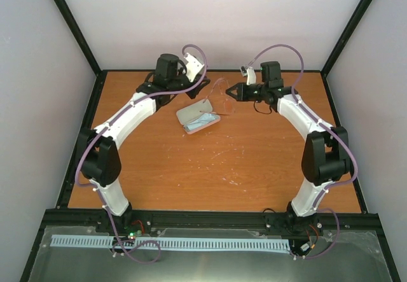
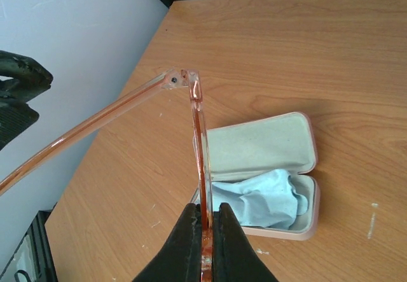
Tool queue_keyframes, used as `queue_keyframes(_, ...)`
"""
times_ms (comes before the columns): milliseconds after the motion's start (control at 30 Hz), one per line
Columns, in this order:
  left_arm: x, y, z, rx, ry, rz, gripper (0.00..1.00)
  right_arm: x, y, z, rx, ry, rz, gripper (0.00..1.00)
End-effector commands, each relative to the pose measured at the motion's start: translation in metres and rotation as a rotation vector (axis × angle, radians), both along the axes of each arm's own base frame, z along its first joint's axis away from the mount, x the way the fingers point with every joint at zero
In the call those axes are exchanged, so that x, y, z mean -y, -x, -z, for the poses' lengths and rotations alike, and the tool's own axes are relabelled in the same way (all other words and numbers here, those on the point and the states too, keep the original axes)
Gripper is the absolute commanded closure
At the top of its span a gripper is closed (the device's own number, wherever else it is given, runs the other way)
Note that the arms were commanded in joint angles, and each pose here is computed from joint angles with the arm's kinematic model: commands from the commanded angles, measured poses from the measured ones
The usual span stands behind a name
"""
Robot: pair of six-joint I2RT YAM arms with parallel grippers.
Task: Organize the sunglasses
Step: Fold the sunglasses.
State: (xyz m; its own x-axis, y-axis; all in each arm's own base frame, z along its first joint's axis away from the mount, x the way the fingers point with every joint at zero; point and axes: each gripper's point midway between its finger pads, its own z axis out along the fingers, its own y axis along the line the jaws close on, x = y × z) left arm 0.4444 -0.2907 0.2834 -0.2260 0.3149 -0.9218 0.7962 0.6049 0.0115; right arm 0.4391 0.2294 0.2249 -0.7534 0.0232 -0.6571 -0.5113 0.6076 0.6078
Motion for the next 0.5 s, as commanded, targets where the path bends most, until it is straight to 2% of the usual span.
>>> queue_keyframes(0, 0.025, 0.005, -0.032, 0.04, 0.071, 0.055, 0.81, -0.012, -0.001, 0.002, -0.017, 0.001, -0.004, 0.97)
queue_keyframes(200, 0.039, 0.012, -0.031, 0.03, 0.077, 0.081, 0.81, -0.017, -0.004, 0.002, -0.045, -0.023, -0.015, 0.97)
queue_keyframes(467, 0.05, 0.019, -0.011, -0.016, 0.084, 0.102, 0.81, -0.028, 0.0, -0.025, -0.033, -0.113, -0.074, 0.97)
